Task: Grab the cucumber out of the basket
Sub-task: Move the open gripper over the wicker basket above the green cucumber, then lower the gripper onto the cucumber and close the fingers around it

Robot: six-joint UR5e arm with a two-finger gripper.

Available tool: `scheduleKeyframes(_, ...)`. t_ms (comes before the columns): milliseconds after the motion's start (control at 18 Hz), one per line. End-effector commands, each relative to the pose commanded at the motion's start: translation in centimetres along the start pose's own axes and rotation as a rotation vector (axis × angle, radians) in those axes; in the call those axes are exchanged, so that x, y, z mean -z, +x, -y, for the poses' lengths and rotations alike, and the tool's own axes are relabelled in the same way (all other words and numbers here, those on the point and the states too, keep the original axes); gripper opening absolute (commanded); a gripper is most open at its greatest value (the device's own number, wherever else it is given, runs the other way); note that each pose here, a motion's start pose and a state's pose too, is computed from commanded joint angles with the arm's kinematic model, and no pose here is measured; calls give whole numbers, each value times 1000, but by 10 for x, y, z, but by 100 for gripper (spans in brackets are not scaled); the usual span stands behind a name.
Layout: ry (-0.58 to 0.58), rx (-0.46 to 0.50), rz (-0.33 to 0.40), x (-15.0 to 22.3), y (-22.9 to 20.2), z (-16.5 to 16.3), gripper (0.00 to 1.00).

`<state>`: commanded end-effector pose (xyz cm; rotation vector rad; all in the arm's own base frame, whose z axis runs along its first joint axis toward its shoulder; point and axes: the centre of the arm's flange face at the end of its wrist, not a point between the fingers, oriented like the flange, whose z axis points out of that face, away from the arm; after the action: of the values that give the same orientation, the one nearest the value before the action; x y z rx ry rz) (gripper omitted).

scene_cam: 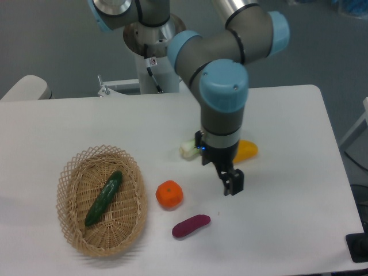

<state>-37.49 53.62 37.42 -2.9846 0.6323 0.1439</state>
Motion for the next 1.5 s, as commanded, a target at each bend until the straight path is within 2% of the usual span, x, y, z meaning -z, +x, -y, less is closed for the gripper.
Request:
scheduleKeyframes(167, -6, 68, -13, -5, 15, 19, 100)
scheduleKeyframes(389, -7, 244, -49, -21, 43, 35, 100)
scheduleKeyframes(556, -7, 291, -62, -30, 64, 59, 100)
scheduleKeyframes(778, 9, 416, -46, -37, 85, 88, 100)
scheduleKeyframes(1000, 41, 574, -24, -69, 108, 125, 100)
scheduleKeyframes(1278, 36, 553, -30, -101, 127, 148, 100)
scheduleKeyframes(1500, 3, 535, -50, -122, 141, 144, 100)
